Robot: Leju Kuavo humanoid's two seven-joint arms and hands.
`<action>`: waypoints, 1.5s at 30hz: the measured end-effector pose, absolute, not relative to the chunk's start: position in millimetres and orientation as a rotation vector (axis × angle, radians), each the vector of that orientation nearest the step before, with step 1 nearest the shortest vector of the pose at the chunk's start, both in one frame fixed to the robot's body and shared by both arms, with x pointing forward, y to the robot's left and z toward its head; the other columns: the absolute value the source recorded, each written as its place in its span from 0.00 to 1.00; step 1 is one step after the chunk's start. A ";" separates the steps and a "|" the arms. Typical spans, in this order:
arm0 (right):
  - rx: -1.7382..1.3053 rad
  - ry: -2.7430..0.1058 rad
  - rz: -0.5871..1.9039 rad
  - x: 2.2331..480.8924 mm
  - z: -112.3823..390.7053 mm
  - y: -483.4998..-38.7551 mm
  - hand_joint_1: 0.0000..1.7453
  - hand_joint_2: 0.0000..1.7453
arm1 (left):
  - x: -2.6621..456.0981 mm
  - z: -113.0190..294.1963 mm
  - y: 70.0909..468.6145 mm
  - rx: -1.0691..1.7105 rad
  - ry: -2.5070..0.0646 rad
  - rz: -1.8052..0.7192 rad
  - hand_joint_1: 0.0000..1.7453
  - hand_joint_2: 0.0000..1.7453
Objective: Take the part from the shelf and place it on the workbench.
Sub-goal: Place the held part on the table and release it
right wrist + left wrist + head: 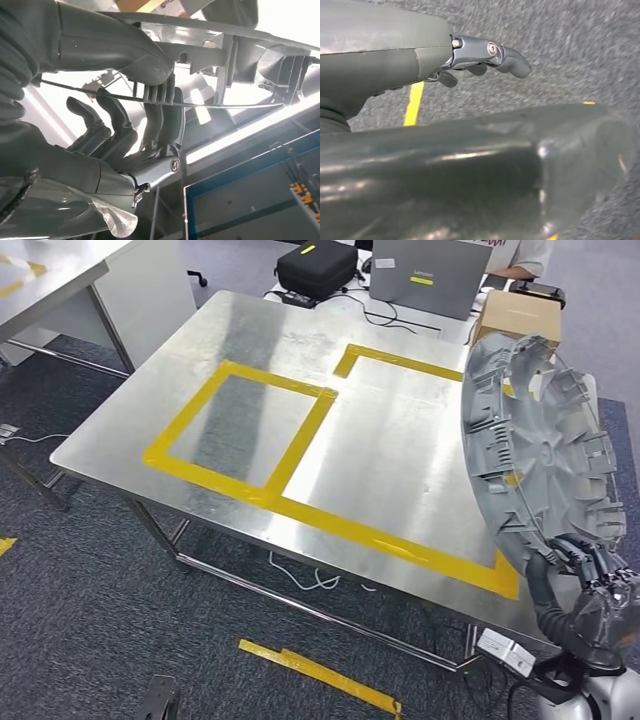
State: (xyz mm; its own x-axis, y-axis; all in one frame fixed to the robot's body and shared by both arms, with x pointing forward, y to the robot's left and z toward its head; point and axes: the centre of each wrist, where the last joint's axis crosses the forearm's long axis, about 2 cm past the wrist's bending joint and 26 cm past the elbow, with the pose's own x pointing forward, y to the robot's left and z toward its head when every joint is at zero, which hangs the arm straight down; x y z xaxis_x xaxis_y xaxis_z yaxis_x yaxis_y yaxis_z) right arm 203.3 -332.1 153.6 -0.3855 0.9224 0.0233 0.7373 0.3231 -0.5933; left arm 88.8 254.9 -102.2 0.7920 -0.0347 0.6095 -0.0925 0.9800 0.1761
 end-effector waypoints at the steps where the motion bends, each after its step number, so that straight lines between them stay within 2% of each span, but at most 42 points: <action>1: -1.475 -2.233 0.722 203.3 152.5 -333.0 1.00 1.00 | 88.9 -102.1 254.1 0.200 -0.659 0.032 0.00 0.00; 7: -1.467 -2.162 0.708 206.7 148.2 -345.5 1.00 1.00 | 91.2 -101.5 252.6 0.192 -0.669 0.033 0.00 0.00; 18: -1.453 -1.979 0.760 228.5 139.3 -399.3 1.00 1.00 | 92.1 -101.6 255.4 0.183 -0.685 0.038 0.00 0.00; 37: -1.447 -1.944 0.866 234.9 136.3 -415.1 1.00 1.00 | 92.6 -101.6 256.6 0.185 -0.687 0.038 0.00 0.00; 45: -1.394 -1.794 0.944 252.6 129.1 -434.8 1.00 1.00 | 94.1 -101.4 257.4 0.170 -0.693 0.017 0.00 0.00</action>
